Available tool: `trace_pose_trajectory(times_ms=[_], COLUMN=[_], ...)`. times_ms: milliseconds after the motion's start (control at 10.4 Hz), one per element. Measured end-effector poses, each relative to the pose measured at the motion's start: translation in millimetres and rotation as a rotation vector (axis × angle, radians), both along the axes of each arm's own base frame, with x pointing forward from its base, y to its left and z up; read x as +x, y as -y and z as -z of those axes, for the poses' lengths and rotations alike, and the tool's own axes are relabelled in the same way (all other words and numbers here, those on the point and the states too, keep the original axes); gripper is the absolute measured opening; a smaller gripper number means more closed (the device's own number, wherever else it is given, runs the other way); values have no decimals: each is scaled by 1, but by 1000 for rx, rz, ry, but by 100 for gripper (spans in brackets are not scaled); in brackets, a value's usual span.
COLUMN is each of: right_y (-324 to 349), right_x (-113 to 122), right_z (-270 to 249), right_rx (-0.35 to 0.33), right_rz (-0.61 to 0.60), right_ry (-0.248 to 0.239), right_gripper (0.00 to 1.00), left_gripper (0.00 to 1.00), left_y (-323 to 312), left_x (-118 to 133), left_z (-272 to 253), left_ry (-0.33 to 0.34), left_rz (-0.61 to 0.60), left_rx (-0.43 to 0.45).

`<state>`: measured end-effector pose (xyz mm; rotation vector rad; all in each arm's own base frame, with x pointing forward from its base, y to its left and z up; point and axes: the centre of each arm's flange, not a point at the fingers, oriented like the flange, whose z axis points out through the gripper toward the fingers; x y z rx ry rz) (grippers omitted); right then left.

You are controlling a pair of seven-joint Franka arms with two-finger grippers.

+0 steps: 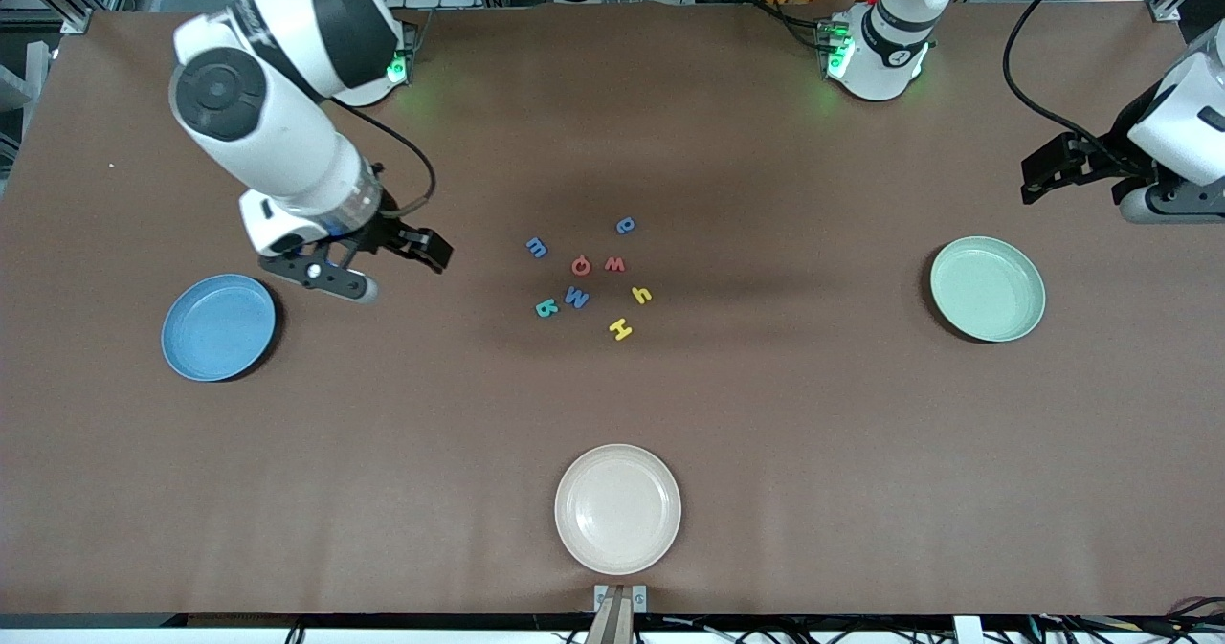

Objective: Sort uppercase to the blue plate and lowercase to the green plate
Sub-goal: 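Move the right gripper over the blue M among the letters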

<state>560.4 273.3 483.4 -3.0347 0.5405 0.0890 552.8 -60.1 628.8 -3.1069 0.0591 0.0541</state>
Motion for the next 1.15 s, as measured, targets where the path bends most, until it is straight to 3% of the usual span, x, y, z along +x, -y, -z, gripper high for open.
trace_pose_trajectory(times_ms=[384,1153], right_y=[-43,-144], right_x=[7,-20], right_z=[54,186], right_rx=[42,78], right_rz=[83,110], right_ry=[4,-29], right_gripper=[100,100], left_gripper=[100,100], left_y=[1,5], left_x=[6,0], left_z=[5,-12], left_ry=[9,45], left_rz=[2,-25], left_rx=[1,1])
